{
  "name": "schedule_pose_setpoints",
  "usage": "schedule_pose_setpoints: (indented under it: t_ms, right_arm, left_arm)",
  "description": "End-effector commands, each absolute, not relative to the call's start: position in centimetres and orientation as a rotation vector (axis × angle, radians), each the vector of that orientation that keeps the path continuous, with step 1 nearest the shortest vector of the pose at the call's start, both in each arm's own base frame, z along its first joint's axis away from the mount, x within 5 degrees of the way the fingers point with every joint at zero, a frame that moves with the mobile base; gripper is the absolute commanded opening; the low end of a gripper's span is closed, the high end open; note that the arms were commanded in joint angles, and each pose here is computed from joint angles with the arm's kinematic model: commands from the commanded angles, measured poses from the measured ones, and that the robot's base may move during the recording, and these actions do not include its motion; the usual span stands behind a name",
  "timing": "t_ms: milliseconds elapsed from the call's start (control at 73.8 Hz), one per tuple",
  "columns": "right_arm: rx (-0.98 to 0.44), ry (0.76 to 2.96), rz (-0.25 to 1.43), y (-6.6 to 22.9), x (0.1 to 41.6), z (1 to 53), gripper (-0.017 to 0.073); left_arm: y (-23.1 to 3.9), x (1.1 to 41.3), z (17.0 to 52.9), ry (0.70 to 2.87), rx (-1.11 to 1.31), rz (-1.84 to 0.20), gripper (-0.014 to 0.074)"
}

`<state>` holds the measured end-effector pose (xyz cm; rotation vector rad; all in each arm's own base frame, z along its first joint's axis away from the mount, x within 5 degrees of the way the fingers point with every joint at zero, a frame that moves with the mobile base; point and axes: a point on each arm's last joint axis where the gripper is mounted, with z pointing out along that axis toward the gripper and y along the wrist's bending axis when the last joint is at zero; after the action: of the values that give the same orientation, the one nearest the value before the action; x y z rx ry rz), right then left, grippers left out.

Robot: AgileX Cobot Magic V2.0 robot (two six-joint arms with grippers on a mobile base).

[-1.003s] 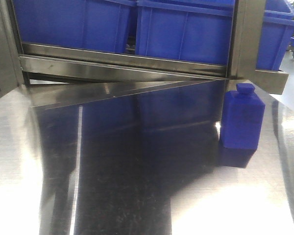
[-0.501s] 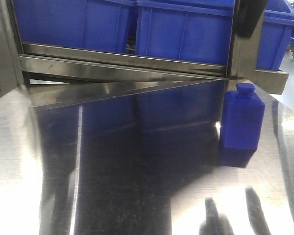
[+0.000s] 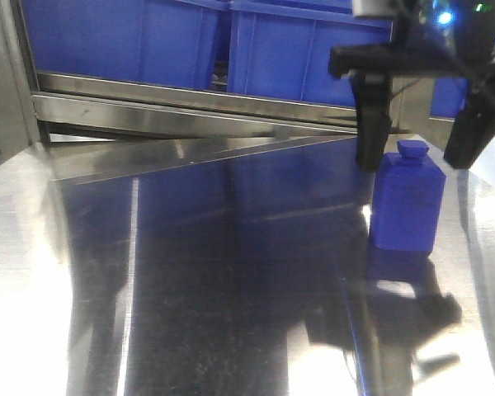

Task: Pick and sort blue part to right shelf
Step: 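Lower the right gripper over the other blue part, then grasp the second blue part with the right gripper and lift it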

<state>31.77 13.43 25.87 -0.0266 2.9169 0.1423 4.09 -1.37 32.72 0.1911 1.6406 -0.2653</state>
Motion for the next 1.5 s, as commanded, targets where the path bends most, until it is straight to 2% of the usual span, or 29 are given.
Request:
schedule_pose_setpoints:
  t_ms: [0,108,203,339,407,705,962,1206,1491]
  right_arm:
    - [-0.021,2.841,0.174,13.5,32.1,26.9,0.0578]
    - [-0.021,2.848,0.170,13.7,32.6,25.5,0.0575]
    - [-0.021,2.852,0.168,13.7,32.7,24.6,0.0526]
    - [-0.021,2.849,0.170,13.7,32.6,24.6,0.0328]
    - [-0.021,2.841,0.174,13.6,32.5,24.9,0.0282]
    - [-0.136,2.650,0.119,13.2,30.6,29.8,0.0281]
    - [-0.206,2.356,0.204,11.8,25.5,35.0,0.0281]
    - [-0.277,2.185,0.144,8.4,19.9,34.5,0.0281]
    - [-0.288,2.002,0.189,5.1,13.3,32.8,0.0281]
  left_arm:
    - [-1.3,4.1,34.4,1.528,0.179,-0.278,0.0303]
    - [-1.3,4.1,34.4,1.528,0.179,-0.278,0.0303]
    - [-1.3,4.1,34.4,1.528,0.179,-0.278,0.0303]
    - [-1.3,4.1,34.4,1.528,0.179,-0.278,0.0303]
    - [-1.3,4.1,34.4,1.528,0.179,-0.278,0.0303]
    - [-1.3,4.1,34.4,1.528,0.179,-0.278,0.0303]
    - [-1.2,4.1,34.0,1.564,0.201,-0.225,0.0303]
    - [-0.8,2.8,34.1,1.516,0.199,-0.218,0.0303]
    - [-0.4,1.4,34.3,1.449,0.190,-0.223,0.0303]
